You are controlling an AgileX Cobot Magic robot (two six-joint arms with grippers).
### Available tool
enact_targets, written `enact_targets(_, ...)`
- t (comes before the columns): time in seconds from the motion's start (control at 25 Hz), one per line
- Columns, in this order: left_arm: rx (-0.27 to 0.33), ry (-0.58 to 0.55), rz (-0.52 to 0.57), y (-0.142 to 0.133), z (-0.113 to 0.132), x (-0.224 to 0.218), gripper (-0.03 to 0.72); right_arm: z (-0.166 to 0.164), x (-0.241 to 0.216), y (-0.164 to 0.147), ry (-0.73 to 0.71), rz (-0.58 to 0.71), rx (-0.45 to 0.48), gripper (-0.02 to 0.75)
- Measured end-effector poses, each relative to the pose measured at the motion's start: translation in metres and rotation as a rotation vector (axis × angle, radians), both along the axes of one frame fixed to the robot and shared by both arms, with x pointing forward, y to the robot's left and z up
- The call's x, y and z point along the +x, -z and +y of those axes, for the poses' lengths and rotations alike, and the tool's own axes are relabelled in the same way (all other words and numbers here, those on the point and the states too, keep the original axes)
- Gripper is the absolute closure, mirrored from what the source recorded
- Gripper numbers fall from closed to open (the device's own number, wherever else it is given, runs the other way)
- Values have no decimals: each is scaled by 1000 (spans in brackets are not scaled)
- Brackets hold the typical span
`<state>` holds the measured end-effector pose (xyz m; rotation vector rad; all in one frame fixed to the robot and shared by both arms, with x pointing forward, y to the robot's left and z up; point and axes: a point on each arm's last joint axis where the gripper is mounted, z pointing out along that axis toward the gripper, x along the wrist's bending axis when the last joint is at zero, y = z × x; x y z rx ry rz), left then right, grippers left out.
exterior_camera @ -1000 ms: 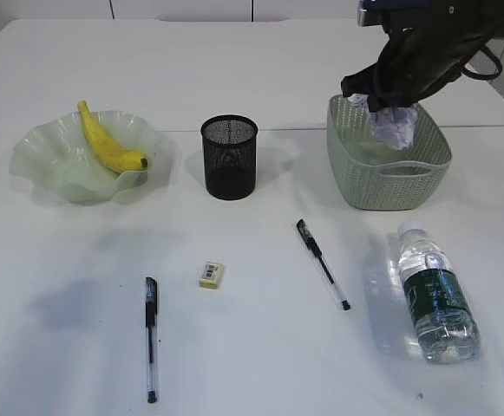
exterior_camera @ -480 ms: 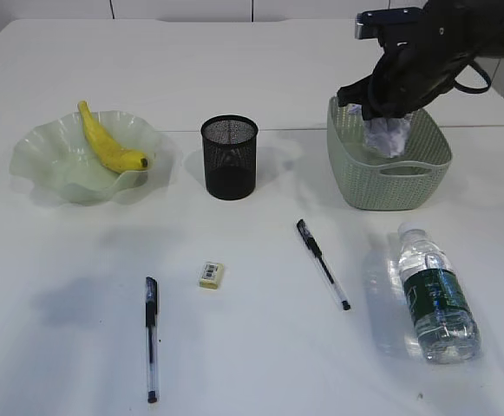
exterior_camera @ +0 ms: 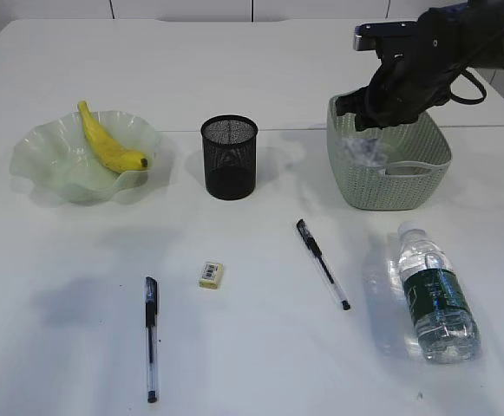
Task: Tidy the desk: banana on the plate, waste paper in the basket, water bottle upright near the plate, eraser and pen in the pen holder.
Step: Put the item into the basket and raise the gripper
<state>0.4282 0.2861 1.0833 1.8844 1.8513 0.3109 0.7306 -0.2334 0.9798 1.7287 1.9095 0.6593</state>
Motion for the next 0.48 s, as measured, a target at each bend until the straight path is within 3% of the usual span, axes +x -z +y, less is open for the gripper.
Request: enact_targets(0.48,0,-1,-6,0,0,1,308,-1,-14,-9,27,113,13,412)
